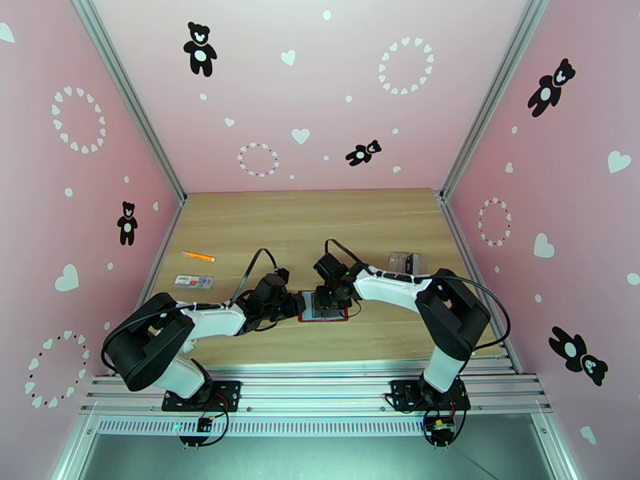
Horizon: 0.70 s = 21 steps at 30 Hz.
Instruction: Put the credit cards into the card holder
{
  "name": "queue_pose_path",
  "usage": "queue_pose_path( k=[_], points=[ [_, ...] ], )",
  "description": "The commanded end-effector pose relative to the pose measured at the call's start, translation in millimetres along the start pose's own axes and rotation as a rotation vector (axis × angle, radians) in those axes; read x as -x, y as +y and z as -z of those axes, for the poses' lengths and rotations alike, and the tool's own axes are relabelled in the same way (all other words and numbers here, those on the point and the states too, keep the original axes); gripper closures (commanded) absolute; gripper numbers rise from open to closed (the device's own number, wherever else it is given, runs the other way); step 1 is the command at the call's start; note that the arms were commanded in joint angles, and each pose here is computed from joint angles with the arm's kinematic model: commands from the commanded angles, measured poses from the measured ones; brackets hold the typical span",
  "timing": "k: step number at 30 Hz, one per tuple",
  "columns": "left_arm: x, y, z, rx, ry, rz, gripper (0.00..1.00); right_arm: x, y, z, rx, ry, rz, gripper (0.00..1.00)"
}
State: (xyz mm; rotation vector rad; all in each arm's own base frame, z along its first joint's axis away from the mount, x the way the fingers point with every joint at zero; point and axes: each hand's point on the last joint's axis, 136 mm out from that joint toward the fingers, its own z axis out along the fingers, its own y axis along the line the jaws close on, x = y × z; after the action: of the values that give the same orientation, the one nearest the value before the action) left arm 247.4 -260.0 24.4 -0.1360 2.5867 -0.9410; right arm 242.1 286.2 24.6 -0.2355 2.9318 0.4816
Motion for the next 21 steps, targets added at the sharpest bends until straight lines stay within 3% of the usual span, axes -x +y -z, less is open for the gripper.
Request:
queue_pose_path(
  k=[1, 21],
  points=[
    [-14.5, 17.3, 0.0, 0.056, 0.04, -0.008, 0.66, 0.3, 11.4, -6.7, 0.031, 0.017, -0.005, 0.64],
    [-15.9, 17.5, 0.2, 0.054, 0.041, -0.007, 0.66, -1.3, 35.9, -11.7, 0.093, 0.02, -0.025, 0.72]
  ],
)
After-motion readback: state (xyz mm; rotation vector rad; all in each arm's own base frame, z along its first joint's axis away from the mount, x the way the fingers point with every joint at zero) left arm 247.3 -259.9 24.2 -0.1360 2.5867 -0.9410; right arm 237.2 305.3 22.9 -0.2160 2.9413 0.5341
